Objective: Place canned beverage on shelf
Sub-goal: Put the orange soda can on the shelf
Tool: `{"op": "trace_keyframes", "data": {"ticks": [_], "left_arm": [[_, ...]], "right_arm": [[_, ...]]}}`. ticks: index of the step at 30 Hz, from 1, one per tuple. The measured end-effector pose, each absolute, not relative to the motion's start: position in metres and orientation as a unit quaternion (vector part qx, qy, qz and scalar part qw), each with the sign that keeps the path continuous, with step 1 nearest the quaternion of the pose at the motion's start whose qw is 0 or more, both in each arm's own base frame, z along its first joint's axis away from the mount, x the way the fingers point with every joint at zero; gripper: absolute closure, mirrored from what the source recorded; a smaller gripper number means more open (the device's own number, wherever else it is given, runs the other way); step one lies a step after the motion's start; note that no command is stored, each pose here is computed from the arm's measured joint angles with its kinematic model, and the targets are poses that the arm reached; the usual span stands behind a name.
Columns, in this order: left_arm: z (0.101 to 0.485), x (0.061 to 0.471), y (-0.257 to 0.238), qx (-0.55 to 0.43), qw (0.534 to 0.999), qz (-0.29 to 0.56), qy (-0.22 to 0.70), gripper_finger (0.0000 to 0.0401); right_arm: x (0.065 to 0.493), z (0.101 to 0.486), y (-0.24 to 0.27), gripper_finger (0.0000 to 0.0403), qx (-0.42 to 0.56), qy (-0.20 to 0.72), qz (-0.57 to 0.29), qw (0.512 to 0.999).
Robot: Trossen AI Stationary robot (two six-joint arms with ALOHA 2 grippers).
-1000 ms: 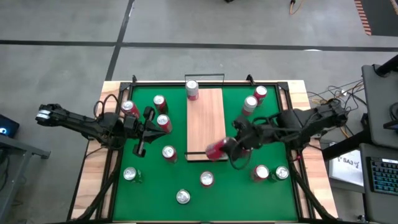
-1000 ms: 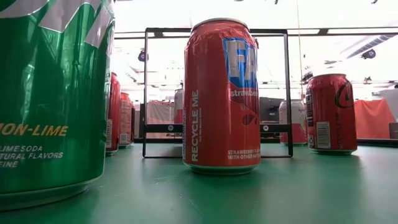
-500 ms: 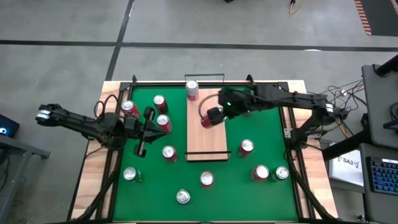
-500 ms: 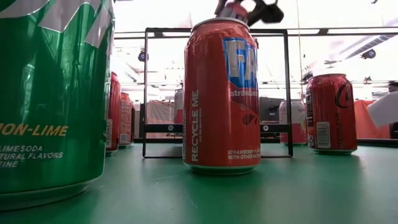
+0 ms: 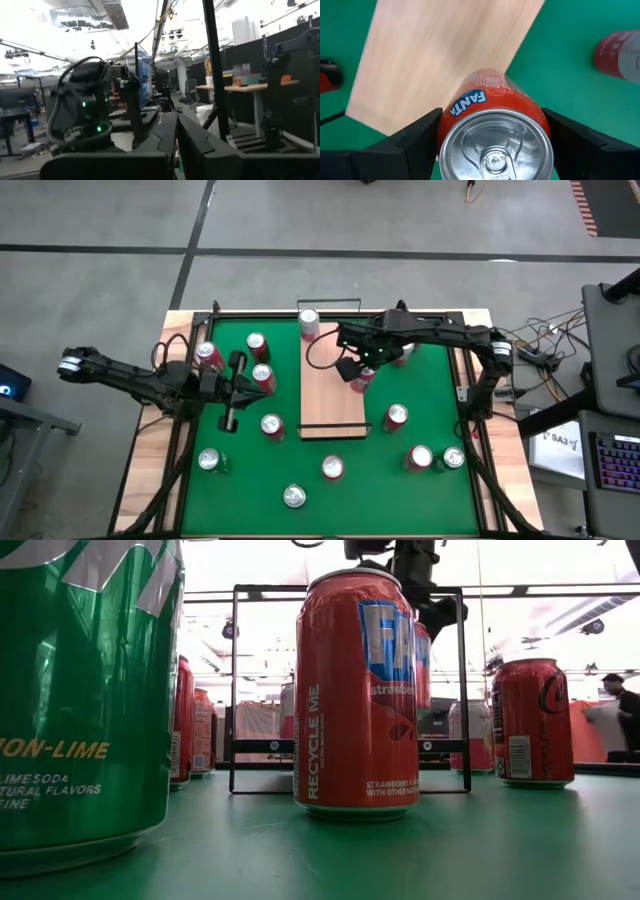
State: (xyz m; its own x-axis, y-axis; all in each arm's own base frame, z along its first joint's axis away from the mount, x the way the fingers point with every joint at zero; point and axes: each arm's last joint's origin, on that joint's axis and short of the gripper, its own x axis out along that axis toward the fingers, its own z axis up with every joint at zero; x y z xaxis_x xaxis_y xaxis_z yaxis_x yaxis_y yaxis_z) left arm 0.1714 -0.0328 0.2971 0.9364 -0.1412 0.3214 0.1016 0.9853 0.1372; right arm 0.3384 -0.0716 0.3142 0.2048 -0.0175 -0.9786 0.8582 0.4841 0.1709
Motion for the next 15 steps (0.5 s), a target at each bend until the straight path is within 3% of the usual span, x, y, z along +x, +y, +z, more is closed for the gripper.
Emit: {"op": "trace_keyframes", "data": {"ticks": [15], "left_arm": [[0.297,0.172,-0.033,0.069,0.982,-0.06,-0.166,0.0401]], "right_arm": [[0.356,0.288,-0.076,0.0114,0.376,0.554,-0.35,0.655]]}}
